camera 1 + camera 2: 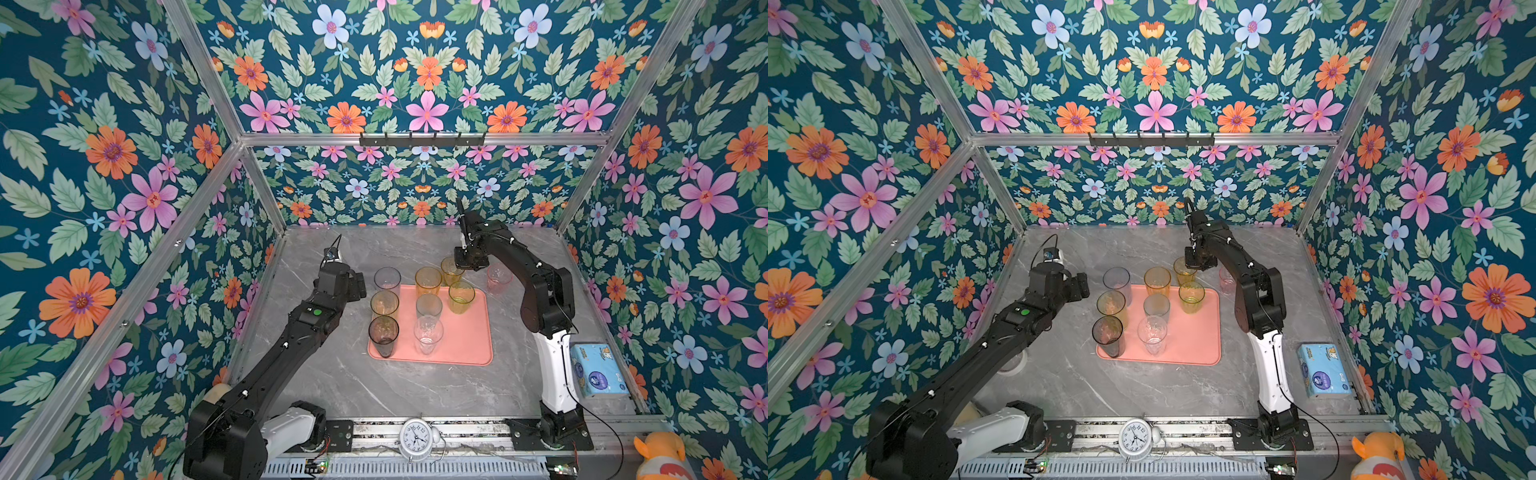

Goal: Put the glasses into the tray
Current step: 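Lift the yellow glass with the right gripper toward the tray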

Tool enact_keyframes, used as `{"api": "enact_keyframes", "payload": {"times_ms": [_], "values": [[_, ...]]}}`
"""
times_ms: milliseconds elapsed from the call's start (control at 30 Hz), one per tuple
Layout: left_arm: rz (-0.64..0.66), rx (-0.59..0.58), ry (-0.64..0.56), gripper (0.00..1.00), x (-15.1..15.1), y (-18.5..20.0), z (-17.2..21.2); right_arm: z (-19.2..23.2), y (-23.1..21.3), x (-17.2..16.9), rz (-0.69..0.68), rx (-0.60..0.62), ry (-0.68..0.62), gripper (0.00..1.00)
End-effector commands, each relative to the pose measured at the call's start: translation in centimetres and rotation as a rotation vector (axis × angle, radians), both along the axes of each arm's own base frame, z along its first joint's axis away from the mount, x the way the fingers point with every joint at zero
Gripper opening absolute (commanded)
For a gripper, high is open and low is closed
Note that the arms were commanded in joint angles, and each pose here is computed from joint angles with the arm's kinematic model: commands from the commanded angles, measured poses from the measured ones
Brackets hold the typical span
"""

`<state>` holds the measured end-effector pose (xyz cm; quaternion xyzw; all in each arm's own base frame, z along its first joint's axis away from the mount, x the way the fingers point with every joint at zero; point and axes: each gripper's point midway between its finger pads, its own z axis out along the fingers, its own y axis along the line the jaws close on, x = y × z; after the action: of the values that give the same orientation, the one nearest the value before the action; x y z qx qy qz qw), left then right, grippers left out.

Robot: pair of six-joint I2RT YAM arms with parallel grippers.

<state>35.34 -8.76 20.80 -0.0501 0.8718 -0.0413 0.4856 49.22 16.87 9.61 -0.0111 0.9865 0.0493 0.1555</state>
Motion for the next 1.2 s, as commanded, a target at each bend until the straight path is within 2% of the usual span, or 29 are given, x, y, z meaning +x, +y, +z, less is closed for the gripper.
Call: {"api": "enact_keyframes", "payload": {"times_ms": [0, 433, 833, 1167], "values": [[0.009, 0.006, -0.004, 0.88, -0.1, 0.3, 0.1, 0.1, -0.2, -0.2, 0.014, -0.014, 0.007, 0.09], [0.011, 0.006, -0.009, 0.88, -0.4, 0.4, 0.3, 2.6, -0.8, -0.2, 0.02, -0.047, -0.023, 0.03], [0.01, 0.0, -0.011, 0.88, -0.6, 0.4, 0.3, 7.9, -1.7, -1.3, 0.015, -0.056, -0.081, 0.03], [0.006, -0.006, -0.015, 0.88, -0.7, 0.4, 0.3, 13.3, -2.7, -3.7, 0.008, -0.047, -0.143, 0.03]]}}
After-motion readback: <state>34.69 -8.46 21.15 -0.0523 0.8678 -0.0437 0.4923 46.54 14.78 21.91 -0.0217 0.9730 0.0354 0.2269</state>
